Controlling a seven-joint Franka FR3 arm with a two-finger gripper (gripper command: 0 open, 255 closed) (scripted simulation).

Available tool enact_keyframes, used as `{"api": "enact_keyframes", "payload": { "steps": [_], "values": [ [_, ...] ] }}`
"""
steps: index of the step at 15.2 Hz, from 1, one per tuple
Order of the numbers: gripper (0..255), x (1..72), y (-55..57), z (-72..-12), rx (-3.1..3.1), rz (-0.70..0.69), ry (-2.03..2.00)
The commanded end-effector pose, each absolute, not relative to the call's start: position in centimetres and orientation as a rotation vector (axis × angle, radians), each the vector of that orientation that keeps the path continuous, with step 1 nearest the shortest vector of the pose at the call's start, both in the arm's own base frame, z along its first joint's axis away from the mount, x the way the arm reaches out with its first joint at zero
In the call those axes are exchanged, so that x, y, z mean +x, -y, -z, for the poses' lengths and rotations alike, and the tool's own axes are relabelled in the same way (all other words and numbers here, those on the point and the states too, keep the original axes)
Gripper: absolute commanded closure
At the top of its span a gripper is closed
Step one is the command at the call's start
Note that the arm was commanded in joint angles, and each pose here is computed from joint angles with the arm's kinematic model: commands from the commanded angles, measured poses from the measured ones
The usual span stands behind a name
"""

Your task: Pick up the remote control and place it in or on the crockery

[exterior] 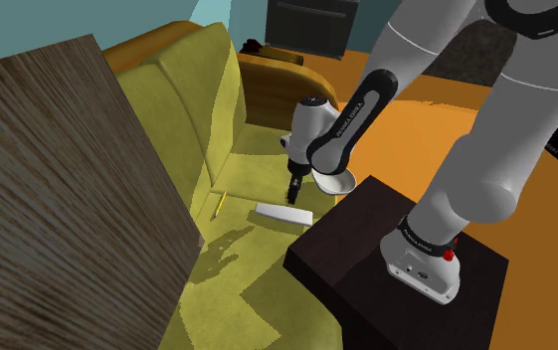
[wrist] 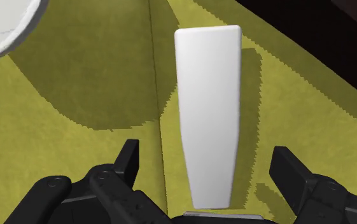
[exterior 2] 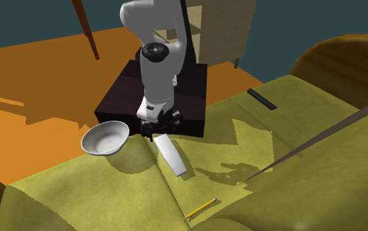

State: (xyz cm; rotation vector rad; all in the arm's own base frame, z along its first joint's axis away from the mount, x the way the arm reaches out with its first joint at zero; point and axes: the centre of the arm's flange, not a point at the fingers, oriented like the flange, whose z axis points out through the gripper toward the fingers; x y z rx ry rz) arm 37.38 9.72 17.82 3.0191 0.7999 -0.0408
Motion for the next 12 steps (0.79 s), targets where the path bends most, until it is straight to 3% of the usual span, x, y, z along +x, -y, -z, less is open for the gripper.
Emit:
{"api": "enact_keyframes", "payload": {
  "steps": [1, 12],
  "values": [
    [0, 37.6, -10.4, -15.2, 3.005, 0.021, -0.870],
    [0, 38.0, -11.9, -7.8, 2.982, -0.003, -0.969]
  ]
}}
